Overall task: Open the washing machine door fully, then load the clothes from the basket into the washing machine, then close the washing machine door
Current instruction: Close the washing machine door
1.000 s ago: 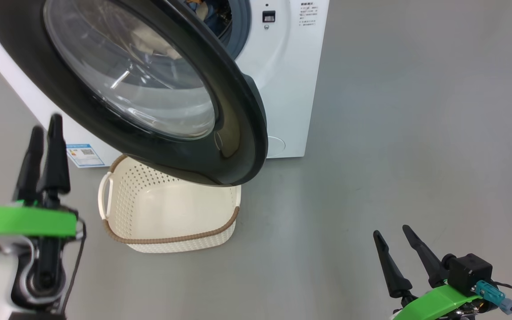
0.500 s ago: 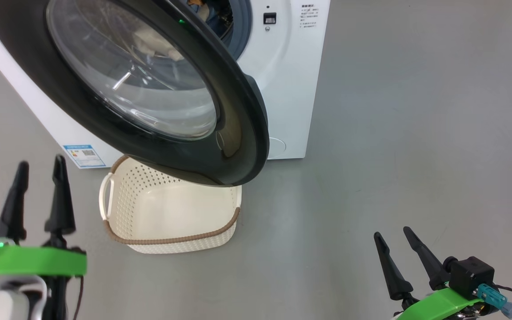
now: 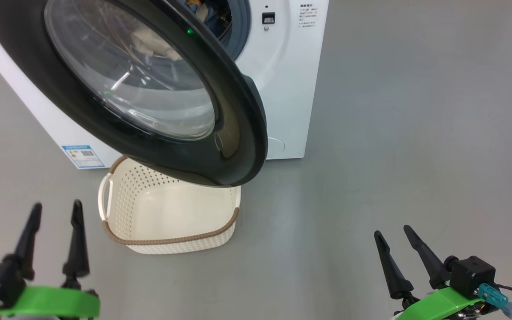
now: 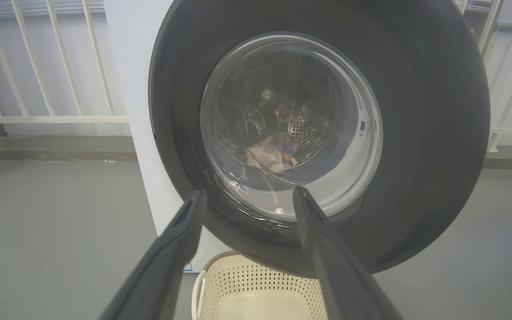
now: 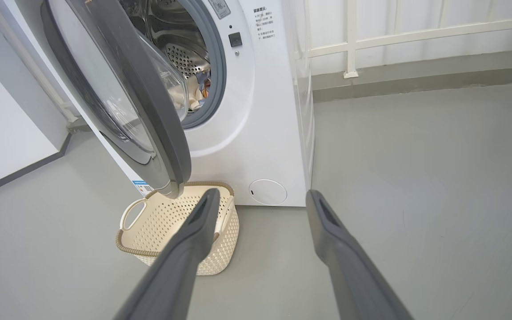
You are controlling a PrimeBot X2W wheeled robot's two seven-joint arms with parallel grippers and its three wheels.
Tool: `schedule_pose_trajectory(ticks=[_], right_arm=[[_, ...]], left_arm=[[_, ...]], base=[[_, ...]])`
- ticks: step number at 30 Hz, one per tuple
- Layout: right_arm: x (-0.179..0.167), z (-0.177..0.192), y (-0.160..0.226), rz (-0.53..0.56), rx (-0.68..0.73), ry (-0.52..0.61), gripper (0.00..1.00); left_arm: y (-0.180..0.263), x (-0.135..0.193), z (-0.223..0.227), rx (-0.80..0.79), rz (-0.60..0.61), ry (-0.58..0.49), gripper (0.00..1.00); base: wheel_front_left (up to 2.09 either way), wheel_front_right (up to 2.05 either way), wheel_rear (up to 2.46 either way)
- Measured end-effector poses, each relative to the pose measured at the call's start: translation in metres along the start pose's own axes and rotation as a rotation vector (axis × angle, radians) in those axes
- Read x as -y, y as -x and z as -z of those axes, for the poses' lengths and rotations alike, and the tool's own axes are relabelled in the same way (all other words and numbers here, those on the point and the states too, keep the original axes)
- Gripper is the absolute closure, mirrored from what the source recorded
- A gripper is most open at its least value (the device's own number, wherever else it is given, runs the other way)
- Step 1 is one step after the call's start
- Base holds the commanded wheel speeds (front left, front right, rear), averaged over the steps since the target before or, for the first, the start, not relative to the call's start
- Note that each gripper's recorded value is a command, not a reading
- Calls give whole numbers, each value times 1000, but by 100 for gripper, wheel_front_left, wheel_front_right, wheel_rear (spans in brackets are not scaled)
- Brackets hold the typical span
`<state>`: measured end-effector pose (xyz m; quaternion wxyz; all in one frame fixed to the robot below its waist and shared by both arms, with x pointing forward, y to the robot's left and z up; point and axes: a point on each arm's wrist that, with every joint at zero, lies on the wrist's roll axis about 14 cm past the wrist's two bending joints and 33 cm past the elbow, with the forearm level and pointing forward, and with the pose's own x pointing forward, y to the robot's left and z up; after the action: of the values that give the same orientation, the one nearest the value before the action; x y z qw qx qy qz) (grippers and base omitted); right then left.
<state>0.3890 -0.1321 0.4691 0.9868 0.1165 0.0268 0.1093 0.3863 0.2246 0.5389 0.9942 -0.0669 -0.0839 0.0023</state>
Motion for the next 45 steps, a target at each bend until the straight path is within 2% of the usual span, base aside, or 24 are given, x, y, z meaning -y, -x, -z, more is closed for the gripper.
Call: schedule_pose_trajectory(ticks=[13,21,45], right_arm=[[-6,-17,0,-17,51,8,0],[-7,-26,3,-19,75,13,0],[-5,-32,16,-2,94,21,0]], left_arm=[[37,-8,22,-84,-43,-74,0],[58,-4,37,-136,-55,-79,0],[71,-7,39,-140,-95,-57,0]], base=[[0,0,0],[0,0,0],[0,0,0]])
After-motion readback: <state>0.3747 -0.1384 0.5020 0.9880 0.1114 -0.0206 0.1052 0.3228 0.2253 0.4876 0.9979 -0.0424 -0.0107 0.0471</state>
